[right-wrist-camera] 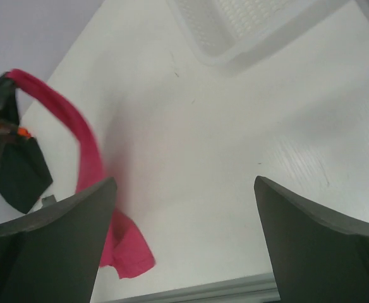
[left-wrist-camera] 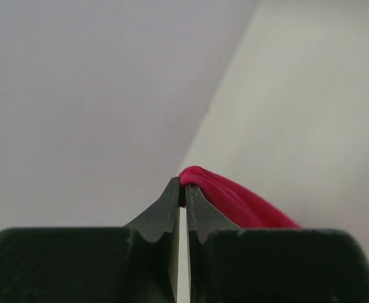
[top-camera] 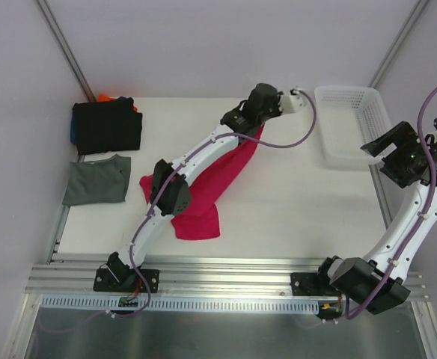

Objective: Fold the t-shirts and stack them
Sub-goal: Flatten the tshirt out

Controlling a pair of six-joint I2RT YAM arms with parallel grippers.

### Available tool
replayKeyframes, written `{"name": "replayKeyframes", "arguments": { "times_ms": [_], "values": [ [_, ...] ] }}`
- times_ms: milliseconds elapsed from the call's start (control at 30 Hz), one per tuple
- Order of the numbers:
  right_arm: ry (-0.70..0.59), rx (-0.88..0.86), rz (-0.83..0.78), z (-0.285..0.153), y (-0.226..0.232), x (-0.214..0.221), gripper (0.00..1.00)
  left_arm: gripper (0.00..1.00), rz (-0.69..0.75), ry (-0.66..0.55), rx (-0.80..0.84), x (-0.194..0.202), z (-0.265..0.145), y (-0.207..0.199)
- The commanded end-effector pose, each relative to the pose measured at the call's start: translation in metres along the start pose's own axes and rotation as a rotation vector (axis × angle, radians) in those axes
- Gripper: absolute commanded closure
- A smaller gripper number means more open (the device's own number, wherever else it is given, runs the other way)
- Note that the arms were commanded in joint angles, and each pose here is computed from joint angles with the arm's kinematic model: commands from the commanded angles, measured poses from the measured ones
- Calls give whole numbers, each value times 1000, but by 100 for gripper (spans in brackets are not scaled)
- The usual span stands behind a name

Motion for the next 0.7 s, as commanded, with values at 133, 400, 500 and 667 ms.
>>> {"name": "replayKeyframes", "arguments": {
  "times_ms": [133,400,500,667],
  "values": [
    [-9,104,-28,-5,-16,10,4,100,-42,281,-245,139,-20,110],
    [20,23,-1,-10,-9,22,4,100,-135,661,-187,245,-103,132],
    [37,1,1,-11,-8,25,4,100,-220,602,-99,212,-163,109],
    [90,-99,33,-8,-3,36,4,100,-169,498,-14,145,-188,71]
  ]
}}
Point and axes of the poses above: each gripper's point midway between its finger pads, its own z axis out along the fingers, its own y axis along the line the jaws close on, x = y × z, the point moved 8 cm from there along -z, back along the fingers, and after that the axes turned 13 degrees about z, right-handed, at the moved point
